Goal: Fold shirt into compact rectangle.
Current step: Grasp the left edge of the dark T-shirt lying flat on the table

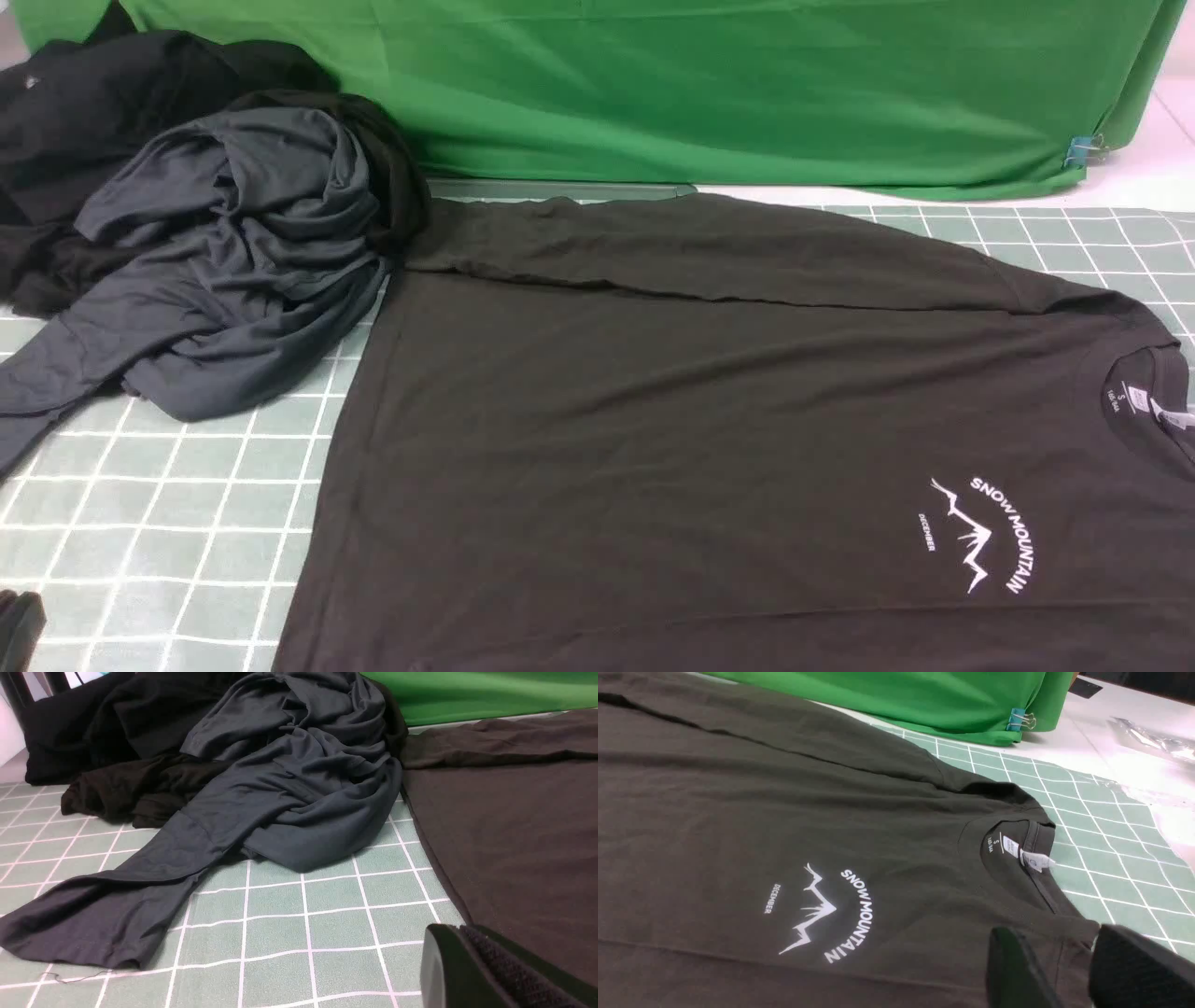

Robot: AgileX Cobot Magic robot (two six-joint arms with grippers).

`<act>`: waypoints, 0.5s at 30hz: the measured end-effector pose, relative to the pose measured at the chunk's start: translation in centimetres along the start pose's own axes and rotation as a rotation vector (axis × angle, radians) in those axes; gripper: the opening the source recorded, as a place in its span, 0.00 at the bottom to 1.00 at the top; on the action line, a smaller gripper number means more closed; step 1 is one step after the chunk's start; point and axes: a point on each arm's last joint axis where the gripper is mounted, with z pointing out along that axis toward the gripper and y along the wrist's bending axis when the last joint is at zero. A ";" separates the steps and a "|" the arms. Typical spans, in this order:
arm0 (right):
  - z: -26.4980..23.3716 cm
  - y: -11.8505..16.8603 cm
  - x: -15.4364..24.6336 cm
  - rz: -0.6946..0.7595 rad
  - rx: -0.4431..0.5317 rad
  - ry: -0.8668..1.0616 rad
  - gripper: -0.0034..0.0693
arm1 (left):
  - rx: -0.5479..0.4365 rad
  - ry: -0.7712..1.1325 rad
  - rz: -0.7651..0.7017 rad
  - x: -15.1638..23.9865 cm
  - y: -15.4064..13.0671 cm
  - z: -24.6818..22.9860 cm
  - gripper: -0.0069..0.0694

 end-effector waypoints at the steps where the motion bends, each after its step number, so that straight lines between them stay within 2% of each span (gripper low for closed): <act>1: 0.0 0.0 0.0 0.000 0.000 0.000 0.38 | 0.000 0.000 0.000 0.0 0.0 0.0 0.12; 14: 0.0 0.0 0.0 0.000 0.000 0.000 0.38 | -0.001 0.000 0.006 0.0 0.0 0.0 0.12; 15: 0.0 0.0 0.0 0.000 0.000 0.000 0.38 | -0.008 -0.001 0.050 0.0 0.1 0.0 0.12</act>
